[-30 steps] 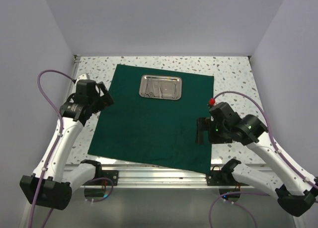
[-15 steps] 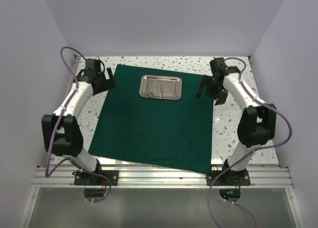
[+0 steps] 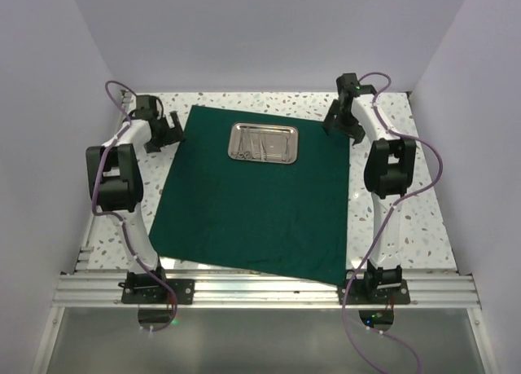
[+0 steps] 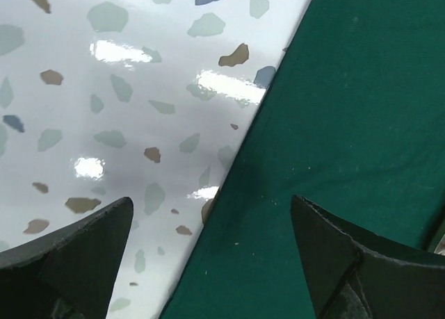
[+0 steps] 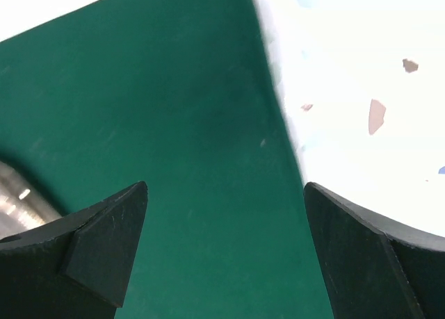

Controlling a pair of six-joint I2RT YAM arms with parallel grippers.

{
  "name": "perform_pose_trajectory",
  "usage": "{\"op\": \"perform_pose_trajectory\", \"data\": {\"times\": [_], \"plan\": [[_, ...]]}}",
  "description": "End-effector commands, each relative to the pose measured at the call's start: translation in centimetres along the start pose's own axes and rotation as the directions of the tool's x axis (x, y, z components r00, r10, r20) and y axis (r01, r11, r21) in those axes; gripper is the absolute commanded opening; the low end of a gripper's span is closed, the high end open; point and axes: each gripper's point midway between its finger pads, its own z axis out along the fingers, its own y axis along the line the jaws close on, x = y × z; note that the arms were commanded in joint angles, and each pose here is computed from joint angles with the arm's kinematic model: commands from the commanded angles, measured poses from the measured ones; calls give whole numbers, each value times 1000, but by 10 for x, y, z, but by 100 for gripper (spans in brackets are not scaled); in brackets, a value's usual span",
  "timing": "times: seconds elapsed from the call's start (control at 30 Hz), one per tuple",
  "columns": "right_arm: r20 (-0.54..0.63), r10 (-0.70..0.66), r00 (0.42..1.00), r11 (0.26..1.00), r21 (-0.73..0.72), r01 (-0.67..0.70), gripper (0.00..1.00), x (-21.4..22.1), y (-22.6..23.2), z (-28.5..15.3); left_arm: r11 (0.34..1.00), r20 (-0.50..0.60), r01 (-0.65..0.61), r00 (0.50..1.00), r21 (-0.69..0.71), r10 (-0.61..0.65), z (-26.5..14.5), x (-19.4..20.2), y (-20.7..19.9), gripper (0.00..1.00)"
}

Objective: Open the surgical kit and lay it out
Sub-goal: Smooth out the surgical kit at the center of the board.

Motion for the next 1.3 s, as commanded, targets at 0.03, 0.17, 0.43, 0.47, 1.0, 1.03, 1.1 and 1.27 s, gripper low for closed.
{"op": "perform_pose_trajectory", "data": {"times": [0.03,0.17,0.43,0.47,1.0,1.03,1.1,1.27], "plan": [[23,29,999,992,119,-31,98,-16,-26,18,995,53,-30,998,92,25,9,-24,-17,98],[4,-10,1000,985,170,9,98,-14,-31,48,993,40,-24,999,114,19,16,-21,-20,96],[-78,-9,997,999,44,12,42,8,-2,93,994,-56,-8,998,107,14,34,5,-16,54],[-80,-6,997,1000,5,6,29,5,7,92,994,-68,7,998,108,0,36,7,-16,46],[74,174,982,958,-242,-152,0,-60,70,114,998,-32,54,998,-30,-55,30,-29,-3,0],[84,182,980,960,-229,-159,0,-63,66,112,997,-28,60,998,-41,-61,29,-30,-1,0],[126,195,973,969,-177,-171,0,-72,51,106,996,-12,67,998,-62,-68,23,-31,2,0],[150,178,972,980,-112,-162,0,-77,29,102,991,29,86,996,-103,-83,23,-32,12,0]]}}
